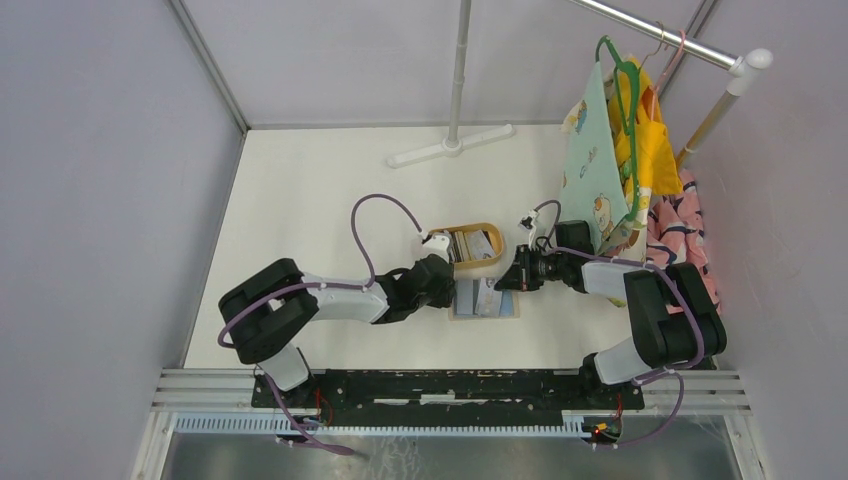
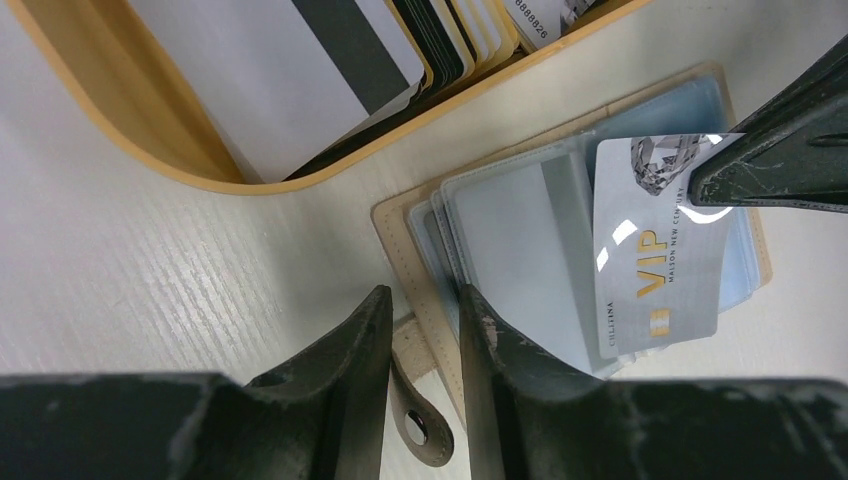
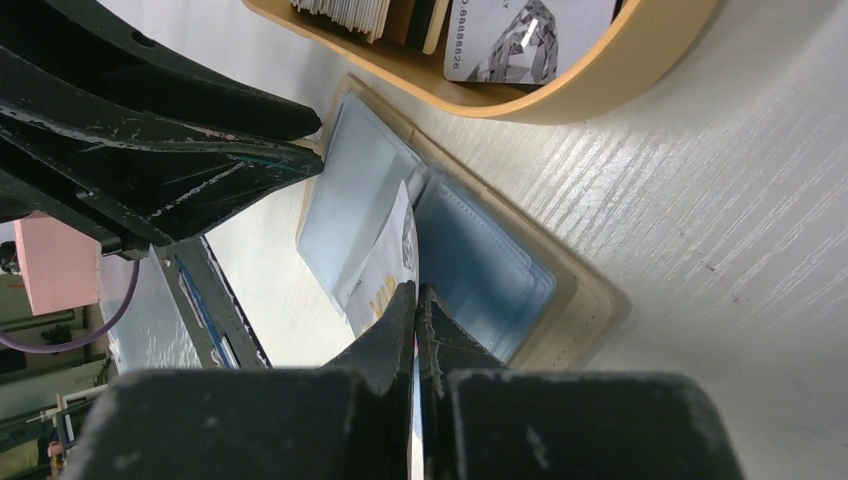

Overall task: Put the credit cards into the card holder
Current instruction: Insert the credit card into the card holder.

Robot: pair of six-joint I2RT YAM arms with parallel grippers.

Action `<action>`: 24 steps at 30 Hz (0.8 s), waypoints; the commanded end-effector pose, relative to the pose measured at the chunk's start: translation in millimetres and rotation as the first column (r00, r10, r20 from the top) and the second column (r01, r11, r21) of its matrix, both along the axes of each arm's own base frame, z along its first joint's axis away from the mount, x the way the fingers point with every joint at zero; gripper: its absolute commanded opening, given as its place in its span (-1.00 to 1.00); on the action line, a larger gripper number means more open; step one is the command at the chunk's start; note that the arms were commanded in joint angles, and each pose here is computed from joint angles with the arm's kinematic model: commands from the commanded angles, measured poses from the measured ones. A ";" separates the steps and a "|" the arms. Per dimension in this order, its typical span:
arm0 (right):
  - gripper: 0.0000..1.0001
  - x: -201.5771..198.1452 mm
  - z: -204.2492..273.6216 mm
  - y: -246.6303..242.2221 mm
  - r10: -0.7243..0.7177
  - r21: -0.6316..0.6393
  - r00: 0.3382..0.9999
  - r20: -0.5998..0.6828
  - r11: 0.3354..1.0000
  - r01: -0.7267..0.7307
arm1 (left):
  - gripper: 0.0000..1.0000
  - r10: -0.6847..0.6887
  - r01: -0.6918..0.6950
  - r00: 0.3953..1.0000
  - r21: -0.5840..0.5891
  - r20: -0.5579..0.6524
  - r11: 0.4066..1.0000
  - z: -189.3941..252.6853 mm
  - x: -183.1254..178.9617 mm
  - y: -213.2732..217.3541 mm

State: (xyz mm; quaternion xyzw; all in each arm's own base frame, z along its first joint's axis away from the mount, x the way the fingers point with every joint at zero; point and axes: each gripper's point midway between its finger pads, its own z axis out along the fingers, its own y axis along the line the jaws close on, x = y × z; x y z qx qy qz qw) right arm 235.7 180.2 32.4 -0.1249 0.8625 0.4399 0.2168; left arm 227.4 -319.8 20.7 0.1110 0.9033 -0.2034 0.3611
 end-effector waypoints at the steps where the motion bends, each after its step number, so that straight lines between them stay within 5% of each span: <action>1: -1.00 6.9 -10.0 -7.8 -0.029 -0.063 1.000 0.013 0.998 0.030 | -0.26 -0.047 0.047 0.999 0.078 -0.004 0.996 -11.0 -1.4 2.8; 24: -1.00 -1.6 -33.7 -16.3 -0.102 -0.139 0.986 -0.131 0.987 0.084 | -0.26 -0.072 0.072 0.997 0.075 0.007 0.995 -7.2 0.1 -2.8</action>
